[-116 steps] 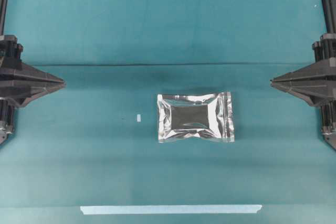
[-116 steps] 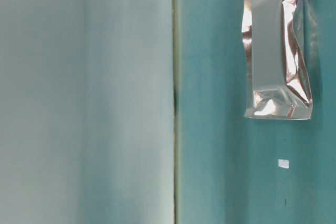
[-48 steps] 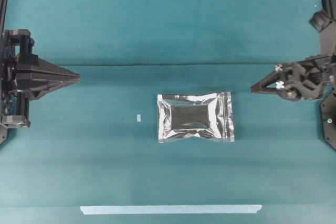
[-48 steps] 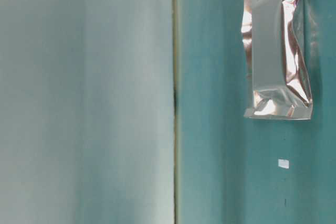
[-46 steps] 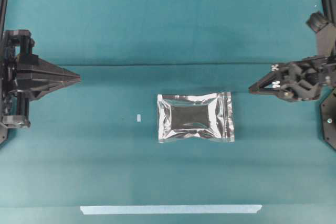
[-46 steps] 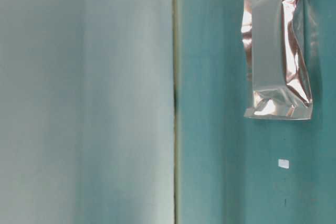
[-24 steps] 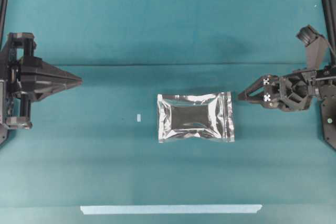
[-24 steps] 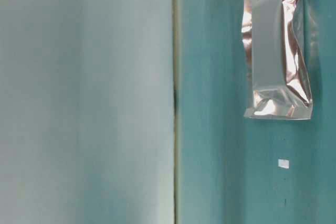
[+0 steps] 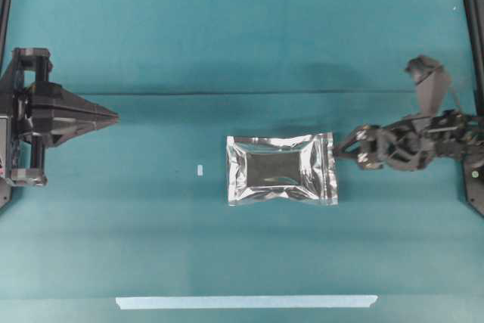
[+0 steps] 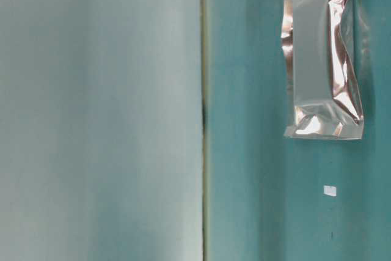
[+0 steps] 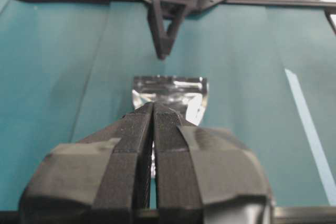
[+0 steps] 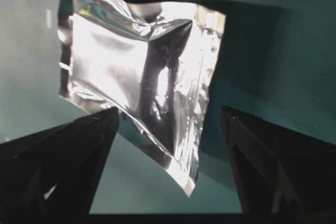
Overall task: Hand over the silver zip bag and make it stand upright.
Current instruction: 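Close the right gripper on the bag's right edge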
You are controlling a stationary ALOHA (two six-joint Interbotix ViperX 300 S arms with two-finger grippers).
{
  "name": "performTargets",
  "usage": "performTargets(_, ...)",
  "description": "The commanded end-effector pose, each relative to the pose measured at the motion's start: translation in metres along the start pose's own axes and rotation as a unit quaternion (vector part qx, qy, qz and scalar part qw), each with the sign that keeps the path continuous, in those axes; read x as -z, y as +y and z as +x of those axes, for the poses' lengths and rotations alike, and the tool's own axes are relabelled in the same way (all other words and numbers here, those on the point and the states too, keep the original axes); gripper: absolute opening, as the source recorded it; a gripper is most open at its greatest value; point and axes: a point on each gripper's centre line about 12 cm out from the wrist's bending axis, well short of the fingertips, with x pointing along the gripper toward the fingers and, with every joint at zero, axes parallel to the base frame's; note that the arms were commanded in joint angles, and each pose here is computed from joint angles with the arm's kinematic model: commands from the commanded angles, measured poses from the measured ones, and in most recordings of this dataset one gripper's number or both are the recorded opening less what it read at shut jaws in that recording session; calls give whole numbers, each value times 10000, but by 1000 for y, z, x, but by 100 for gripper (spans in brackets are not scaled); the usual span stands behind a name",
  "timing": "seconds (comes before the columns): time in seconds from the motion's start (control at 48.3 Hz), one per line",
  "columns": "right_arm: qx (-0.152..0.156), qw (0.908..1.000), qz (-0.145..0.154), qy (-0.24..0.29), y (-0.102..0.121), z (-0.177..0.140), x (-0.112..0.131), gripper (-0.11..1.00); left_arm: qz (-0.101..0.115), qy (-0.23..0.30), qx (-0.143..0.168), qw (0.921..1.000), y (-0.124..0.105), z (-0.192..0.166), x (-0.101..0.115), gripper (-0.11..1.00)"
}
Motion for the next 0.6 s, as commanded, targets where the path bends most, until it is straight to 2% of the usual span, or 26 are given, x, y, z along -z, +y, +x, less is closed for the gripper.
performTargets(0.0, -54, 10000, 38, -41, 5, 9, 4, 89, -1, -146, -8, 9999, 0, 1, -11, -1)
performTargets(0.165, -94, 9996, 201, -160, 3, 20, 10, 89, -16, -146, -8, 9999, 0, 1, -11, -1)
performTargets(0.31, -42, 9997, 228, -119, -2, 24, 18, 89, -16, -138, -8, 9999, 0, 1, -10, -1)
performTargets(0.579, -16, 9995, 219, -215, -3, 33, 17, 88, -18, -76, -31, 10000, 1, 2, -8, -1)
